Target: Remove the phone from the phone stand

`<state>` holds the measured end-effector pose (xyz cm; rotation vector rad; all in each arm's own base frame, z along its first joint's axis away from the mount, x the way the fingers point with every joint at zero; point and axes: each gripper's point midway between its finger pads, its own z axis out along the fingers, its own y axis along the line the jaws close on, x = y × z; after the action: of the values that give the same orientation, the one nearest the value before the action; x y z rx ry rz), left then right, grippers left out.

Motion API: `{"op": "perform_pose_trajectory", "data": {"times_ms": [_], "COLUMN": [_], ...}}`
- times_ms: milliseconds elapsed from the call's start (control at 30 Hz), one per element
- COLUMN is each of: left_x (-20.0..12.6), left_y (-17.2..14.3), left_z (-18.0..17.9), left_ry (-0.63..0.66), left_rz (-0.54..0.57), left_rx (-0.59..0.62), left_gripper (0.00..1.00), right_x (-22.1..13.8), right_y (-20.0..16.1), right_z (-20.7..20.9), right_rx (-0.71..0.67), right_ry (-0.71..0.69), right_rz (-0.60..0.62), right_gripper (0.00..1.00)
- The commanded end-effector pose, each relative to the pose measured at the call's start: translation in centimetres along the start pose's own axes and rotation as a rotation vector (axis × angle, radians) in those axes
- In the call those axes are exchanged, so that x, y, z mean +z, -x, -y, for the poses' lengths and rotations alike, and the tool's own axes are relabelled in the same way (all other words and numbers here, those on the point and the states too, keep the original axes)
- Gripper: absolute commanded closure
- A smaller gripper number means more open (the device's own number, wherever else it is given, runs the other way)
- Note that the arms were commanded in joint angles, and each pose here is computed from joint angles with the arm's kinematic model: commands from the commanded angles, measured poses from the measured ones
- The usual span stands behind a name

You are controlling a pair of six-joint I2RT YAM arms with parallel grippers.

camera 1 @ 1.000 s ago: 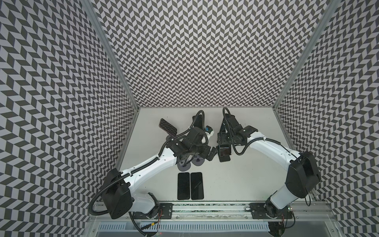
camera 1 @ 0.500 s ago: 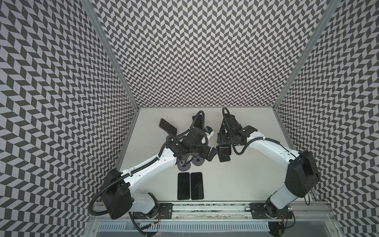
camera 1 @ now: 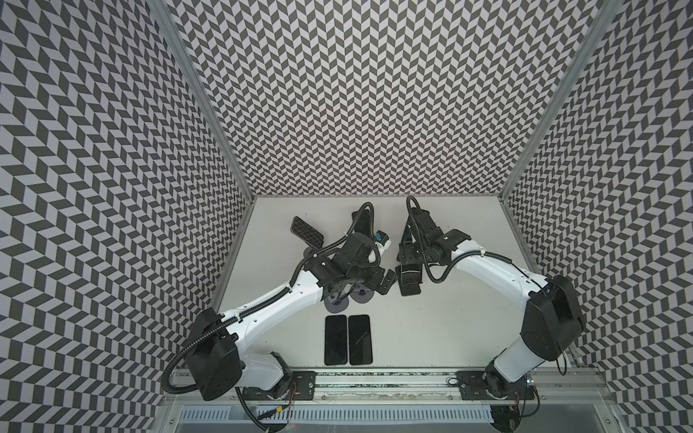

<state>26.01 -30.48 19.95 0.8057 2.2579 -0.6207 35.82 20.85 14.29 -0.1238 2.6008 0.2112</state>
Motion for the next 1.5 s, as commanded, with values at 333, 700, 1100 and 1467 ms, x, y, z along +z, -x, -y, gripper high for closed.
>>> {"op": "perform_pose_trajectory", "data": {"times_ms": [333,700,1100,1467], "left_x": [-1.3,-1.8,-3.1,-3.8], "left_y": [0.9,1.8,1.8,0.9], "left_z": [0.0,0.3,0.3,0.1], "left_ry": [0.0,-0.004,-0.002,0.006], "left_rz": [0.052,0.081,0.11,0.108], "left_rx": [0.017,0.021,0.018,0.018], "left_gripper": [0.0,0.0,0.0,0.0], "right_x": [-1.5,-3.5,-6.4,-8.7], "right_y": [1.7,2.8,2.8,0.8], "right_z": [-0.5,-0.4,-0.1,-1.0], "right_rx": [-0.013,-0.009,0.016,0.037], "right_ry": [0.0,-0.005,0.006,0.04], "right_rz": [0.057,0.091,0.107,0.065], "right_gripper": [0.41,0.52,0.54,0.54]}}
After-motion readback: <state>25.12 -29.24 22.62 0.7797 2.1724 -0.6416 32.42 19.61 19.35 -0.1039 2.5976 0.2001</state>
